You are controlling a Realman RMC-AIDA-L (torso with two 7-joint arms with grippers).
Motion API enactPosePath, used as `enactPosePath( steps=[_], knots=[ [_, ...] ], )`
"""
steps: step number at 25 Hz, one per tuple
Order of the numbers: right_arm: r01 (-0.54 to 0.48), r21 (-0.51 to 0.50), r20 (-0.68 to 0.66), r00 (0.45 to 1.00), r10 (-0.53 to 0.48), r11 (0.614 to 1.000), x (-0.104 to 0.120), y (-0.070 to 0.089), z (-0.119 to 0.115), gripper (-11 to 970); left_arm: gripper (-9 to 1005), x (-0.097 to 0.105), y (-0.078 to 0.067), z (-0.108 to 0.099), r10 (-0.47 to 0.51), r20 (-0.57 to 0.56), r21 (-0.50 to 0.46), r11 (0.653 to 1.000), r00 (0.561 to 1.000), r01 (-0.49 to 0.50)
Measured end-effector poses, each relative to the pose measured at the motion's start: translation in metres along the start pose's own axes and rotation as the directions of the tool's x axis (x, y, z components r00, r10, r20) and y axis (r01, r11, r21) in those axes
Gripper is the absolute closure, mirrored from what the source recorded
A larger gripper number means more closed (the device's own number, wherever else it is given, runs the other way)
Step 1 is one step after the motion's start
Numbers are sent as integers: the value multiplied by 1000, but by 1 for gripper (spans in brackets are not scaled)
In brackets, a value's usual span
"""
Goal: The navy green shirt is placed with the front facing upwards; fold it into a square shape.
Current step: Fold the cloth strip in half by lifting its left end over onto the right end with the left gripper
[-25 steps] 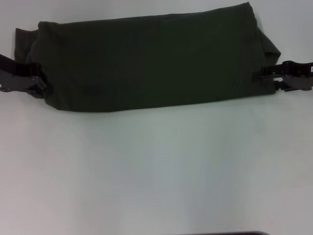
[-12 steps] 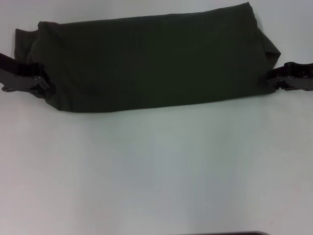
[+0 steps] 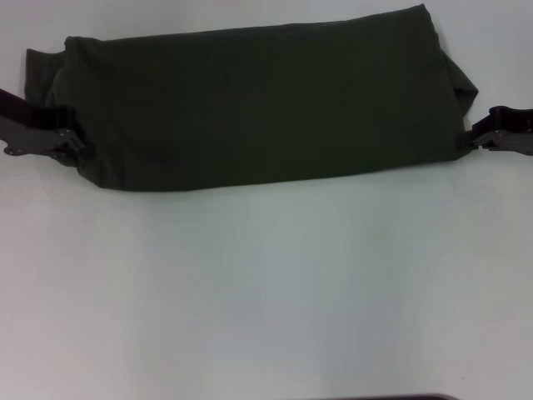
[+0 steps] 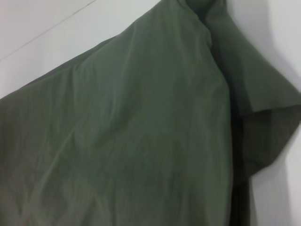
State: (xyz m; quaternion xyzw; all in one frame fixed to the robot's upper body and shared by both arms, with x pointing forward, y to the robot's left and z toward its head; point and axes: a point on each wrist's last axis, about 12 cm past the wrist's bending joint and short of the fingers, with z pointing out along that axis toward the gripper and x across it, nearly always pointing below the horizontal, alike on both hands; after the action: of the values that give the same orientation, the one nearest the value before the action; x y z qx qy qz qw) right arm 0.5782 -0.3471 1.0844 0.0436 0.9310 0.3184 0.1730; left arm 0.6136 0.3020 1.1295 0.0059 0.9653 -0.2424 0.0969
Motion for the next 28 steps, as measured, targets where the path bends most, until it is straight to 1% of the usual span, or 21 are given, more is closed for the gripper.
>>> enactPosePath(
  steps=[5, 9, 13, 19, 23, 28],
  knots=[
    [3, -5, -11, 1000, -3, 1000, 0, 0, -2, 954, 930, 0, 1, -1, 2, -2, -3, 1000, 1000, -2],
    [6, -12, -38, 999, -7, 1000, 2, 1, -5, 956, 928, 0, -1, -3, 13, -20, 0, 1000, 1000, -13],
    [20, -9, -116, 993, -21, 1000, 9, 1, -9, 956, 925, 5, -5, -4, 44, -75, 22, 999, 996, -42],
    [35, 36, -198, 980, -28, 999, 16, -3, -15, 955, 922, 14, -8, -6, 79, -174, 29, 997, 982, -75],
    [34, 52, -224, 974, -22, 998, 20, -6, -16, 955, 919, 22, -6, -4, 87, -231, 18, 996, 969, -85],
    [34, 71, -253, 967, -15, 997, 25, -10, -19, 954, 916, 31, 1, -6, 70, -255, 11, 998, 964, -69]
  ],
)
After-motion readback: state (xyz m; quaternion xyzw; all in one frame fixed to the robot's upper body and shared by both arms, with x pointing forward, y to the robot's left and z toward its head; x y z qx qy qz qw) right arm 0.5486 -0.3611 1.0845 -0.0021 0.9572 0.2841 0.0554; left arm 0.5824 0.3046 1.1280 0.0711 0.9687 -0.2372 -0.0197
